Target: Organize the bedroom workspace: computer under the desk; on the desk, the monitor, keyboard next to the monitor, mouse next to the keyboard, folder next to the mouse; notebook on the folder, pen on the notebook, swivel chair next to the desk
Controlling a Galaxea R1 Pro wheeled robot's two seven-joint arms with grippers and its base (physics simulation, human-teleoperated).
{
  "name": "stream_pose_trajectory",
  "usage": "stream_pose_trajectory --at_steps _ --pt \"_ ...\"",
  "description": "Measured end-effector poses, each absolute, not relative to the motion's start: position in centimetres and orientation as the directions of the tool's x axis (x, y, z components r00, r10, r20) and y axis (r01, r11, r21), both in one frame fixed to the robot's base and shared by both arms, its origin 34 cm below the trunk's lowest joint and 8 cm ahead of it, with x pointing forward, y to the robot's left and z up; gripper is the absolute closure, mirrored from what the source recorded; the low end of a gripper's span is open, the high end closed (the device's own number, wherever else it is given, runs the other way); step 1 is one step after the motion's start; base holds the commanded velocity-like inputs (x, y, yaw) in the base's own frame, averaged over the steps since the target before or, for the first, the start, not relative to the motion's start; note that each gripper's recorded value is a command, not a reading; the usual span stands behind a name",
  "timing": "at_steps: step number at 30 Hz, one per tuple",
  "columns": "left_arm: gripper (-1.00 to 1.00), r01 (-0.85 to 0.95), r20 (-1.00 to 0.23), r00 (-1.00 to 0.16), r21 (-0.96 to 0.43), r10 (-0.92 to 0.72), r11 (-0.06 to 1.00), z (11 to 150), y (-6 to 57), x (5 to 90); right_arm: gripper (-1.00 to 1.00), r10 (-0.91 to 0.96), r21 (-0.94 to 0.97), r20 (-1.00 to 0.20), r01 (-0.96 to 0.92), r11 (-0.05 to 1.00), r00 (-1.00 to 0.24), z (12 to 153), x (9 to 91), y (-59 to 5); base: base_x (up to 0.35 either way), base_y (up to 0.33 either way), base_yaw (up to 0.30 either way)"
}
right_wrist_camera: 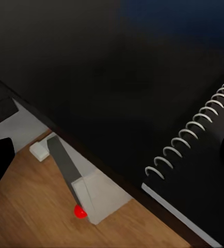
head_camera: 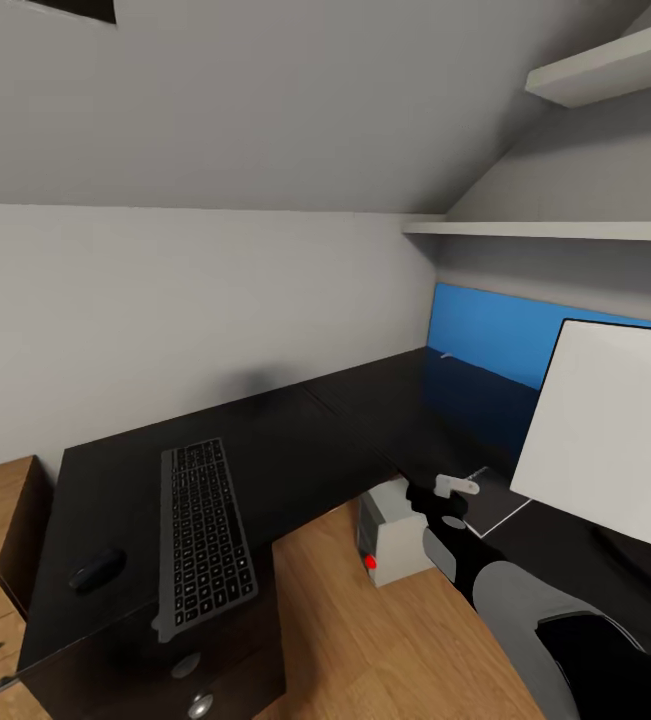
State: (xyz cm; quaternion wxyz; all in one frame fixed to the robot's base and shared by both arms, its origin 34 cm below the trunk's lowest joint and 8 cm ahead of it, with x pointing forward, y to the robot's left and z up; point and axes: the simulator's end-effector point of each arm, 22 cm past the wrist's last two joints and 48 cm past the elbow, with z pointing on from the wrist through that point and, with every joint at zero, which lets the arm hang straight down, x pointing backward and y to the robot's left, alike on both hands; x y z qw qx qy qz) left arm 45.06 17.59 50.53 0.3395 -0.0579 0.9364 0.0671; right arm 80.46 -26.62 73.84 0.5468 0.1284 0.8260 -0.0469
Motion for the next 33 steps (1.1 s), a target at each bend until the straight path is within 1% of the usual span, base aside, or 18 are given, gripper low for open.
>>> stream_pose_trajectory --at_steps 12,22,33 --pt "-1.0 -0.154 -0.644 -0.763 0.086 -0.063 0.984 50.53 17.59 45.06 -1.0 0.16 0.068 -0.916 0.251 0.966 -0.368 73.86 80.52 -26.33 -0.005 0.003 0.0" --pt "-1.0 -0.154 -0.643 -0.763 0.086 -0.063 0.984 50.52 17.59 45.06 -1.0 0.159 0.069 -0.916 0.245 0.967 -0.37 73.86 80.58 -26.18 -0.1 0.049 0.0" --pt "-1.0 -0.154 -0.644 -0.763 0.087 -0.062 0.984 50.53 17.59 45.06 -1.0 0.159 0.068 -0.915 0.246 0.967 -0.37 73.87 80.56 -26.19 -0.014 0.004 0.0"
